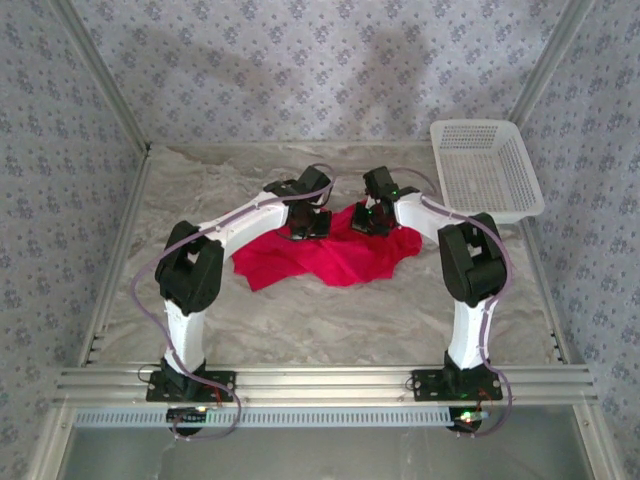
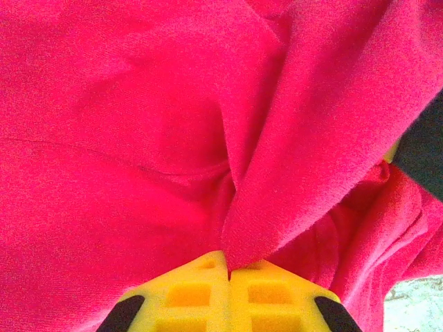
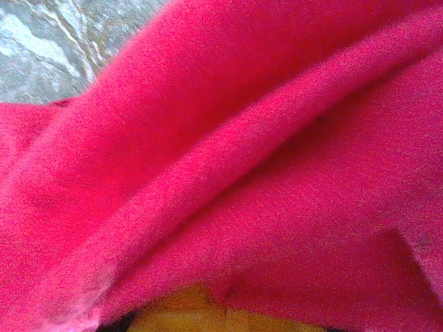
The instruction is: Fold the inside-out t-shirt
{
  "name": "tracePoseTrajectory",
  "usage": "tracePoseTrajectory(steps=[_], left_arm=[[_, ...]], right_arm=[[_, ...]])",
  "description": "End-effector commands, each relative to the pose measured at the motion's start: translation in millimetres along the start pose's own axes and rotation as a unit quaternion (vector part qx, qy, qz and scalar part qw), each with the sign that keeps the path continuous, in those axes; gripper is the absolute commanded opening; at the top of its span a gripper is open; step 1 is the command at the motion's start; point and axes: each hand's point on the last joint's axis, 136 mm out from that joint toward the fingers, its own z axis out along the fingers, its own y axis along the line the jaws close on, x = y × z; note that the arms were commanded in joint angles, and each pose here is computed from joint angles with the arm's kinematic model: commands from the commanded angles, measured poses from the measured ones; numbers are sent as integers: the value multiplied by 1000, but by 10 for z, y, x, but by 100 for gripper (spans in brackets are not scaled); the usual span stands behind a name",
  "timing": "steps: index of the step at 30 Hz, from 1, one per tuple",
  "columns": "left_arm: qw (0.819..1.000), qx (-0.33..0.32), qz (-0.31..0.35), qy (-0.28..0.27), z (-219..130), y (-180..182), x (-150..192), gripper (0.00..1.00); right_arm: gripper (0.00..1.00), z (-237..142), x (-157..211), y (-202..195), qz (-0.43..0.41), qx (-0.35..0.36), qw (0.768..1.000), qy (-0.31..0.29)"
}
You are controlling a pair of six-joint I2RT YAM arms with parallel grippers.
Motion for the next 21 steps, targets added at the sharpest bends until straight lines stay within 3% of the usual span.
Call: tracePoseTrajectory(steps=[1, 6, 9, 11, 17, 21], left_arm=[[1000, 11, -9, -25, -230, 39, -150, 0], [997, 7, -75, -32, -202, 451, -435, 0], [992, 22, -116, -43, -195, 619, -598, 0], [991, 32, -124, -49, -201, 618, -628, 0], [991, 35, -119, -39, -90, 545, -532, 0], [992, 36, -114, -32, -57, 488, -453, 0]], right_arm=[[0, -458, -218, 192, -19, -16, 999, -31], [0, -1381, -272, 251, -46, -39, 994, -86], [0, -1679, -151, 55, -32, -47, 992, -114], [0, -1679, 43, -114, -13, -47, 993, -109], [0, -1013, 836, -668, 60, -39, 997, -36], [0, -857, 959, -791, 71, -19, 997, -6]])
